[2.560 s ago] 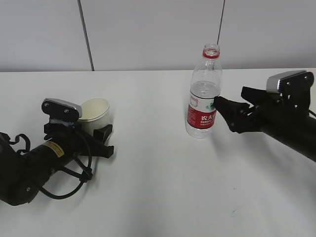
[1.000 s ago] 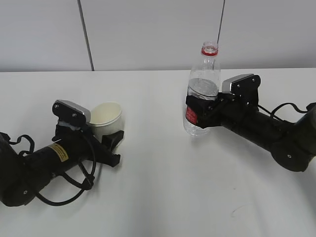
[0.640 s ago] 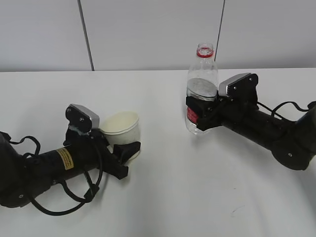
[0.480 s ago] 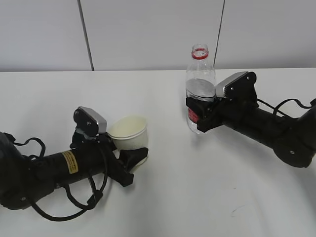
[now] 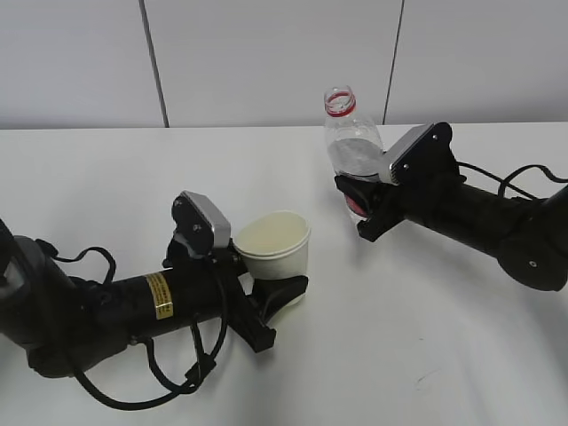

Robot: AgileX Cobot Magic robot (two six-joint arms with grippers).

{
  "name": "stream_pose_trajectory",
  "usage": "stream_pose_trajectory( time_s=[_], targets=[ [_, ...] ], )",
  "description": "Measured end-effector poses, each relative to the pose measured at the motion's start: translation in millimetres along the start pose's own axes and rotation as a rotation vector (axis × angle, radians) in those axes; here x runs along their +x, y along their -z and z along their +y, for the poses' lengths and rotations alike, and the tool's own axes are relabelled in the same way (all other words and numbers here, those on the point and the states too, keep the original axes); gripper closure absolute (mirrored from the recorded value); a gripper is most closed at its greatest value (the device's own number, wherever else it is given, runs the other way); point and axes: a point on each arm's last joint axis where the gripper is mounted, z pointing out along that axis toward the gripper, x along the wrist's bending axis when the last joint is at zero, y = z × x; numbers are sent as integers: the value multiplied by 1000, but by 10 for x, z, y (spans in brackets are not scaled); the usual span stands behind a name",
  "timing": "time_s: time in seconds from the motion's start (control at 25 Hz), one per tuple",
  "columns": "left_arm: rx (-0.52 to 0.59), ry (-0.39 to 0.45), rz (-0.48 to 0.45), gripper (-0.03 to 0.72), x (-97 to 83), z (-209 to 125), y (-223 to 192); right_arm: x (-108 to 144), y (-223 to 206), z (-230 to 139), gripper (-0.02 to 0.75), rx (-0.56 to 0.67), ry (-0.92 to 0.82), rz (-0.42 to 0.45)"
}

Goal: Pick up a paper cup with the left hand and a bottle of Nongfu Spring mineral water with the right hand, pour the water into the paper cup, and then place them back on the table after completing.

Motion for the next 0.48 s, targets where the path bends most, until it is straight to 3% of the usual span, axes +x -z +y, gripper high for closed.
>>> stream_pose_trajectory(
  time_s=[0.48],
  targets=[
    [-29,-10,4,290,-3,70,-76,-7,8,47,353,-30,442,-8]
  ],
)
